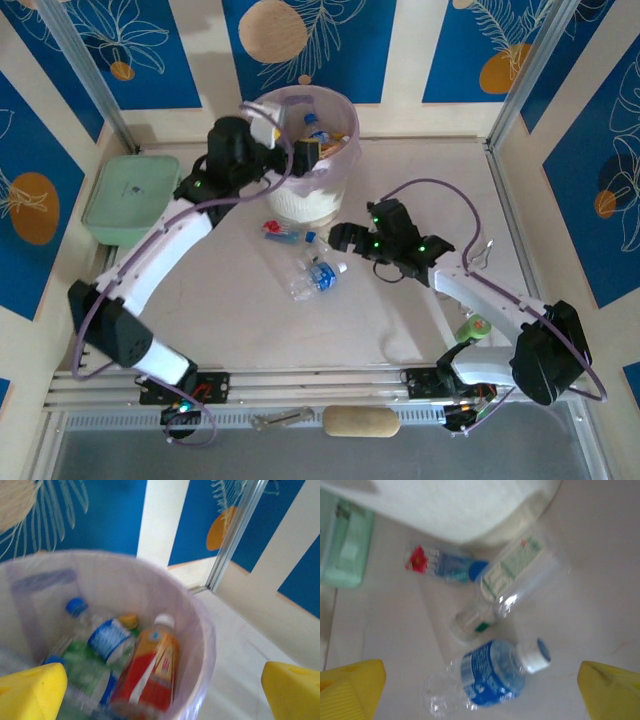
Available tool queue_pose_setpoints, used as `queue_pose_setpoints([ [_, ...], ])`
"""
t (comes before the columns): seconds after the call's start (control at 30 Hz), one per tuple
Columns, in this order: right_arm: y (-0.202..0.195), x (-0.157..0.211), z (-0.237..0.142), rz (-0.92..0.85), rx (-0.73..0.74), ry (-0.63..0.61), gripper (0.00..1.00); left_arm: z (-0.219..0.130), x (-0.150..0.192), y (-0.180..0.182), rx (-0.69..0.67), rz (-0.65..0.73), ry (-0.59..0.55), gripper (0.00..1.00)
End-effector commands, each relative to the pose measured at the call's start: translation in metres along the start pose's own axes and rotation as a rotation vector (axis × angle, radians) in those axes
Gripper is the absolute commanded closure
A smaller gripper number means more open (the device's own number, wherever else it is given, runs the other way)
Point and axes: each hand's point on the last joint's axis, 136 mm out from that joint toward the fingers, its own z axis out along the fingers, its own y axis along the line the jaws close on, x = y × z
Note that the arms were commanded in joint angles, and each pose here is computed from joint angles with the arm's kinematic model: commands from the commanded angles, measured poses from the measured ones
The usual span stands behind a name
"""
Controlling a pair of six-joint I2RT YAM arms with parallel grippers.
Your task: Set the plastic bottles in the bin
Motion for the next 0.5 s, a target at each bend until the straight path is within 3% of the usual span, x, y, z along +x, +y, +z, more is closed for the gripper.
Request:
queue_pose_setpoints([
  [0.0, -0.008, 0.036, 0.004, 0.071, 0.094, 0.109, 0.01, -0.014, 0.028, 0.024, -0.108, -0.070, -0.046, 0.01],
  [0.17, -0.021, 0.080, 0.013, 0.156, 0.202, 0.201, 0.01, -0.048, 0.088, 0.048, -0.208, -0.156, -0.028, 0.00],
  [0.33, -0.021, 0.114, 0.026, 0.228, 0.250, 0.286, 0.01, -0.073, 0.151, 0.065, -0.287, -0.236, 0.066, 0.01],
  [0.47, -0.012, 0.126, 0.045, 0.256, 0.233, 0.336, 0.01, -0.090, 0.179, 0.078, -0.353, -0.260, 0.100, 0.01],
])
